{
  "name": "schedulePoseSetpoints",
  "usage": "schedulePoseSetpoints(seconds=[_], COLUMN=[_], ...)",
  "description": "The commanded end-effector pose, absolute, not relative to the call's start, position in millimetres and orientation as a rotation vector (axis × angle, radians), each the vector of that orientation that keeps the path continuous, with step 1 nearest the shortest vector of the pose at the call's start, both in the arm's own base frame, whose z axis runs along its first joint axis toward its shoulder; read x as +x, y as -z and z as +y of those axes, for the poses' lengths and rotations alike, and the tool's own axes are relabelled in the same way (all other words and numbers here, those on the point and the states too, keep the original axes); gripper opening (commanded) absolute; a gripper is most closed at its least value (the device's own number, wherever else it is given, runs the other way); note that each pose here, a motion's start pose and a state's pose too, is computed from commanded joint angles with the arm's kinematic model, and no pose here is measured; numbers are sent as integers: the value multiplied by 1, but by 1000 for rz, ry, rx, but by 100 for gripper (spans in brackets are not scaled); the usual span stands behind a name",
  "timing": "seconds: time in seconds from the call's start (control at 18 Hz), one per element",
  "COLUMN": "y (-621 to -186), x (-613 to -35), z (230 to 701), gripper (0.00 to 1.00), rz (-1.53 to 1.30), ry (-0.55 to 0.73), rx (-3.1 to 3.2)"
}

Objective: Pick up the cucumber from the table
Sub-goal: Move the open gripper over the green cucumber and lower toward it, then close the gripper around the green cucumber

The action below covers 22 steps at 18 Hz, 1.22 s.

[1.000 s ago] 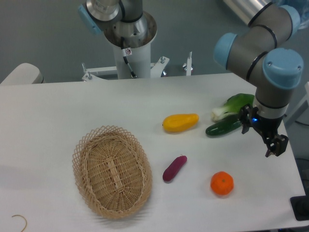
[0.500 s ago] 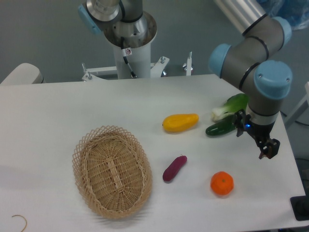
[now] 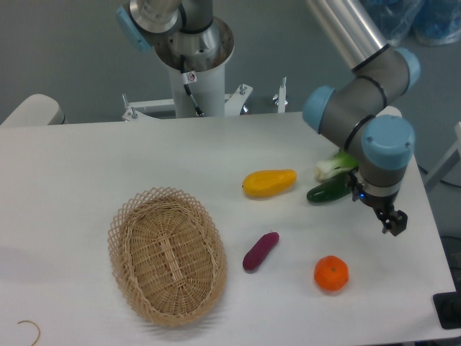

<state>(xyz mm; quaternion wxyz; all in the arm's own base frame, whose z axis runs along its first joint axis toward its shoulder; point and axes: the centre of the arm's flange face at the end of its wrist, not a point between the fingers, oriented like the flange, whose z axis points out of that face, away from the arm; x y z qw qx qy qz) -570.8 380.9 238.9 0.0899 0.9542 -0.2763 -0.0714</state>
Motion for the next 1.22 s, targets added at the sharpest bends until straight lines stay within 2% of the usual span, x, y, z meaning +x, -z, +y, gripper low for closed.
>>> schedulePoseSetpoints(seconds=[0.33, 1.22], y=[-227, -202], x=[-551, -510], z=[368, 359], gripper=[100, 100], rz=[-687, -648], ry=[185, 156], rx=[2881, 2890])
